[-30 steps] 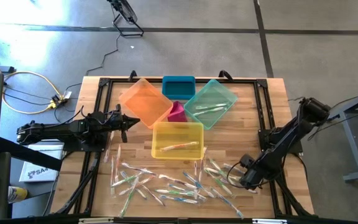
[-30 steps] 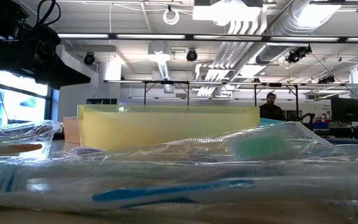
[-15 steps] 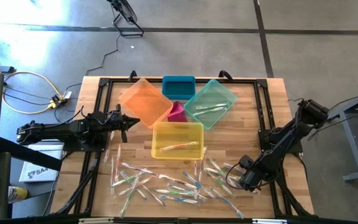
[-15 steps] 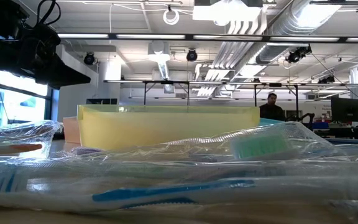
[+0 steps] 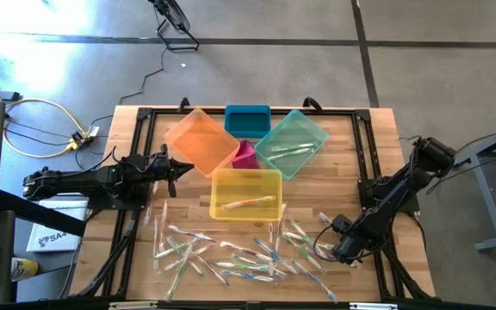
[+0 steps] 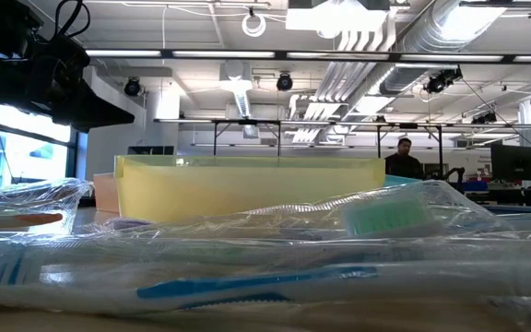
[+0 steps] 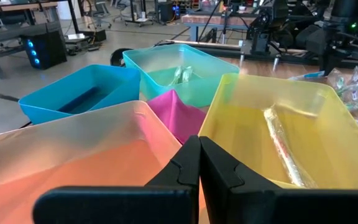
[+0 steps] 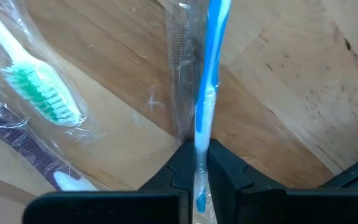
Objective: Pick & Place Toothbrushes
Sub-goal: Put the blue toothbrush into the blue bin
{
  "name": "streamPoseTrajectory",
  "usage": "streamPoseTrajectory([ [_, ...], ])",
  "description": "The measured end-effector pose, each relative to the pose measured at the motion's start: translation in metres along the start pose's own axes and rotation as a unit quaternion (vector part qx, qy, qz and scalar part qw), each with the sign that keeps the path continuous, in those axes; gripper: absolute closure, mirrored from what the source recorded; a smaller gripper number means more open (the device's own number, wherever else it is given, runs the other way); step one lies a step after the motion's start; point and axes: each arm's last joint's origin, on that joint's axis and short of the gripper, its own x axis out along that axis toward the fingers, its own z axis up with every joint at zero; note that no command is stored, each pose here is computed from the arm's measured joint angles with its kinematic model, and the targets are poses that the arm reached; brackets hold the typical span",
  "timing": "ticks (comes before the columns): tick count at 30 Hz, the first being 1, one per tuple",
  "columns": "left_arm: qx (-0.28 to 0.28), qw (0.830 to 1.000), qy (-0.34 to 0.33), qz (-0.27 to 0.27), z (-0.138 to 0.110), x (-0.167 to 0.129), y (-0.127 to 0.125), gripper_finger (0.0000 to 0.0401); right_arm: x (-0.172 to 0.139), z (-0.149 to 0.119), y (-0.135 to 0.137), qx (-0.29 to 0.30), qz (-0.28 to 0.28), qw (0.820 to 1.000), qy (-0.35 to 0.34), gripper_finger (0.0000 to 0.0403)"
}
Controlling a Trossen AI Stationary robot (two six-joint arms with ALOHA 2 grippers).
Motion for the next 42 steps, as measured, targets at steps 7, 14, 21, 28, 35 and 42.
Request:
streamPoseTrajectory([
  [7, 0.000, 1.000, 0.000, 0.000, 0.000, 0.000, 0.000, 0.0401, -0.001, 0.000, -0.001, 0.000, -0.001, 1.000, -0.003, 0.0388],
  [14, 0.000, 1.000, -0.002, 0.000, 0.000, 0.000, 0.000, 0.0401, -0.006, 0.001, -0.003, -0.006, 0.006, 1.000, -0.012, 0.0388],
  [21, -0.001, 1.000, -0.007, 0.001, 0.001, 0.000, 0.000, 0.0401, -0.020, 0.011, -0.013, 0.009, 0.012, 0.997, -0.070, 0.0388],
  [28, -0.004, 1.000, -0.021, 0.003, 0.004, 0.000, 0.000, 0.0401, -0.038, 0.024, -0.020, 0.017, 0.044, 0.988, -0.145, 0.0388],
  [35, -0.006, 0.999, -0.027, 0.034, 0.005, 0.000, 0.002, 0.0401, -0.051, 0.047, -0.023, 0.022, 0.062, 0.964, -0.258, 0.0388],
  [42, -0.015, 0.997, -0.065, 0.037, 0.013, -0.001, 0.002, 0.0401, -0.060, 0.074, -0.020, 0.024, 0.055, 0.922, -0.383, 0.0388],
])
